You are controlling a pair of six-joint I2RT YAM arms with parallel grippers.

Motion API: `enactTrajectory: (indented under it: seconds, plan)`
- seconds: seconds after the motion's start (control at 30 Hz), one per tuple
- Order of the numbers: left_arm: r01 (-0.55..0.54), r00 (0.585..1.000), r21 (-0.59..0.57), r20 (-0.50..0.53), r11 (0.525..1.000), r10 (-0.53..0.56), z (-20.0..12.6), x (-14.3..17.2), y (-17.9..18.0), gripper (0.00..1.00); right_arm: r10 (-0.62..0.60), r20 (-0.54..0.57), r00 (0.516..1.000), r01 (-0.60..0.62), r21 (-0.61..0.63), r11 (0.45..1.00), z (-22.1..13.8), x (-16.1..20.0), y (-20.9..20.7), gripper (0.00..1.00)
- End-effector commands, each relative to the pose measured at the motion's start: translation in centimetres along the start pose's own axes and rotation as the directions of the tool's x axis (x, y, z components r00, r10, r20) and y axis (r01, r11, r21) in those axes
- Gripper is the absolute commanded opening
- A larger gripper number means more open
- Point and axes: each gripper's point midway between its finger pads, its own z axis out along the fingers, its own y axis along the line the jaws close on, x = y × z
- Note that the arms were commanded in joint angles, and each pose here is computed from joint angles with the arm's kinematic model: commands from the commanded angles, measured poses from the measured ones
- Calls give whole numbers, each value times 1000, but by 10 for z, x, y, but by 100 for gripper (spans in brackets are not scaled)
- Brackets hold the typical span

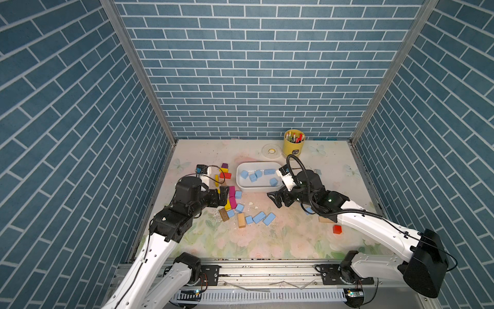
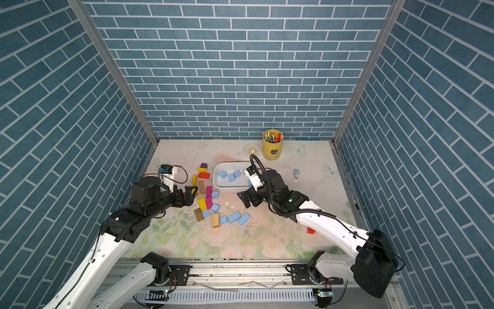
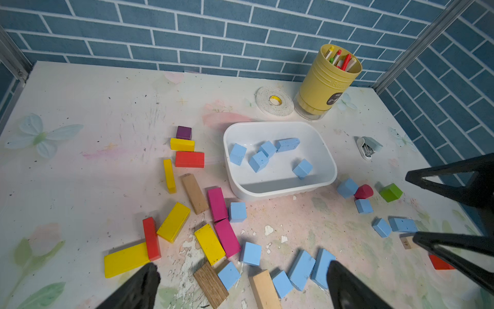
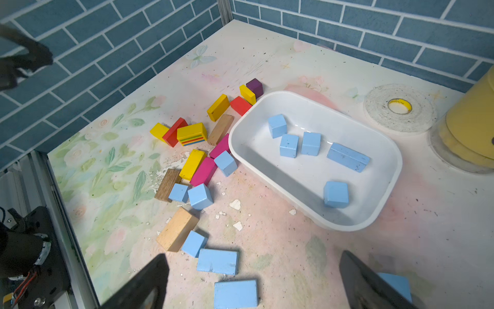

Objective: Pick out the blue building blocks
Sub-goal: Pick up the building block from the center of the board.

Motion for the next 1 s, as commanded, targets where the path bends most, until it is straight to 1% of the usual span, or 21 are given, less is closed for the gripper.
enactTrajectory:
  seconds: [0.0,0.17,0.27,0.33,0.37,0.5,0.6,0.73,0.97]
  plan:
    - [-31,997,40,-68,999,33,18,1,-8,99,-57,121,991,61,-33,998,-10,-19,8,99]
    - [-75,978,26,-195,997,79,51,11,-5,99,-49,155,987,53,-21,998,-15,-16,6,99]
    - [-126,958,28,-257,992,129,67,17,-6,99,-52,179,982,52,6,999,-18,-17,2,99]
    - [-165,942,30,-290,986,167,76,21,-6,99,-55,197,979,53,17,998,-22,-18,0,99]
    - [-188,933,23,-309,982,186,80,23,-5,99,-57,203,977,49,44,998,-23,-18,-5,99]
    - [-286,890,13,-368,958,271,94,33,-4,99,-65,230,971,48,81,996,-28,-18,-11,99]
    - [-333,863,7,-401,943,308,104,41,-5,99,-68,240,968,47,93,995,-29,-18,-13,99]
    - [-344,840,13,-443,939,313,118,53,-5,95,-72,228,971,49,104,993,-26,-15,-15,99]
    - [-347,825,-24,-484,937,293,140,65,-4,86,-75,219,973,52,105,993,-23,-14,-16,99]
